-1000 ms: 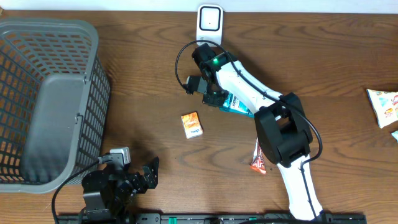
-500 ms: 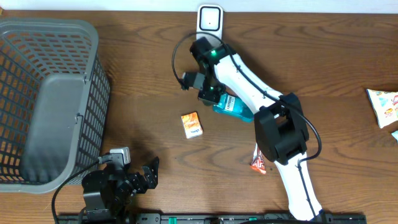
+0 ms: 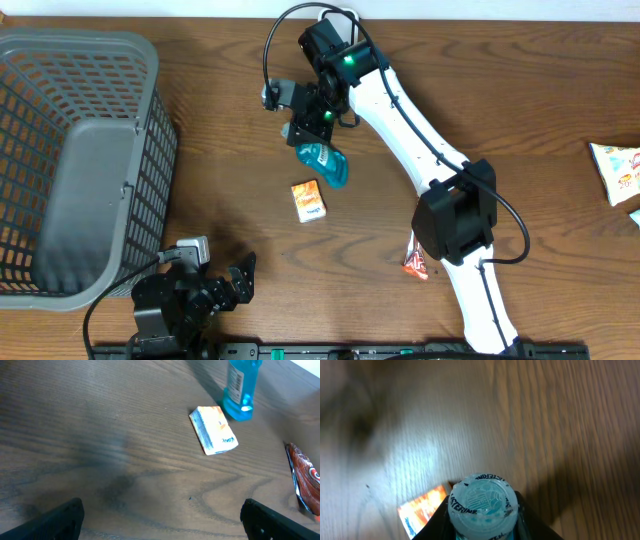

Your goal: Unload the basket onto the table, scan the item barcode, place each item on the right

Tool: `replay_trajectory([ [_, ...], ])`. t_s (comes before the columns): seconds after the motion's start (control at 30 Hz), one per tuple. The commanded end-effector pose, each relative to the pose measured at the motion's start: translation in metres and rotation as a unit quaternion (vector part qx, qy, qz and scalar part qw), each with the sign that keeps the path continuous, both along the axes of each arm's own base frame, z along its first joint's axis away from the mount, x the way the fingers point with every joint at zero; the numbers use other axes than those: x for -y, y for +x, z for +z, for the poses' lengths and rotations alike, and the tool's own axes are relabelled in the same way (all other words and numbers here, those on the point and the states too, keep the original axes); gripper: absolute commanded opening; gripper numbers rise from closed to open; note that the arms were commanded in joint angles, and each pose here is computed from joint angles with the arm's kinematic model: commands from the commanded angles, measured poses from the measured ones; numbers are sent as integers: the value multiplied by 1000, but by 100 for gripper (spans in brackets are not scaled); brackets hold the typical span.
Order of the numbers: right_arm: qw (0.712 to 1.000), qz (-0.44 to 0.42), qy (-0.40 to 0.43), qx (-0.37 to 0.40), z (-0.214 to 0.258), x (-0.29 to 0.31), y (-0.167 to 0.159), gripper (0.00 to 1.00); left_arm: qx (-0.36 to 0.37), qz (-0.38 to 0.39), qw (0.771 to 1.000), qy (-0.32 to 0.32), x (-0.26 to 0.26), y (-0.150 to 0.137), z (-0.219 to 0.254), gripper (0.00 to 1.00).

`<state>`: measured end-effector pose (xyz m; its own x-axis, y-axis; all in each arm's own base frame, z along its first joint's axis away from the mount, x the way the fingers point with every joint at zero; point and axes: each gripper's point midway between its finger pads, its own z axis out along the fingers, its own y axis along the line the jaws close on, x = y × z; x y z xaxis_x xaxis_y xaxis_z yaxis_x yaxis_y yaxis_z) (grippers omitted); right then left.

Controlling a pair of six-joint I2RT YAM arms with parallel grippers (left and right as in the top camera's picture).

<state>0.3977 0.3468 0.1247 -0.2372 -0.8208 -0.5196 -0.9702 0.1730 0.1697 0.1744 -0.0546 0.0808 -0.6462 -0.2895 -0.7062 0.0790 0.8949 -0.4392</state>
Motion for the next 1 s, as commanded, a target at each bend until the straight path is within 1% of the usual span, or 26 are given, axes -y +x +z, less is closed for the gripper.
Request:
replay_trajectory([
  [0.0,996,21,81,-14,29,-18,-4,9,-2,0,1000,-8,1,-1,0,100],
  [0.17,988,34,148,-13,47,-27,2,10,-2,0,1000,-8,1,-1,0,100],
  [0.3,984,39,176,-10,56,-28,7,13,-2,0,1000,-8,1,-1,0,100],
  [0.4,983,39,181,1,57,-27,12,13,-2,0,1000,-8,1,-1,0,100],
  [0.67,978,87,182,46,56,-28,11,13,-2,0,1000,-8,1,-1,0,100],
  [0.97,984,84,135,74,42,-22,18,13,-2,0,1000,-8,1,-1,0,100],
])
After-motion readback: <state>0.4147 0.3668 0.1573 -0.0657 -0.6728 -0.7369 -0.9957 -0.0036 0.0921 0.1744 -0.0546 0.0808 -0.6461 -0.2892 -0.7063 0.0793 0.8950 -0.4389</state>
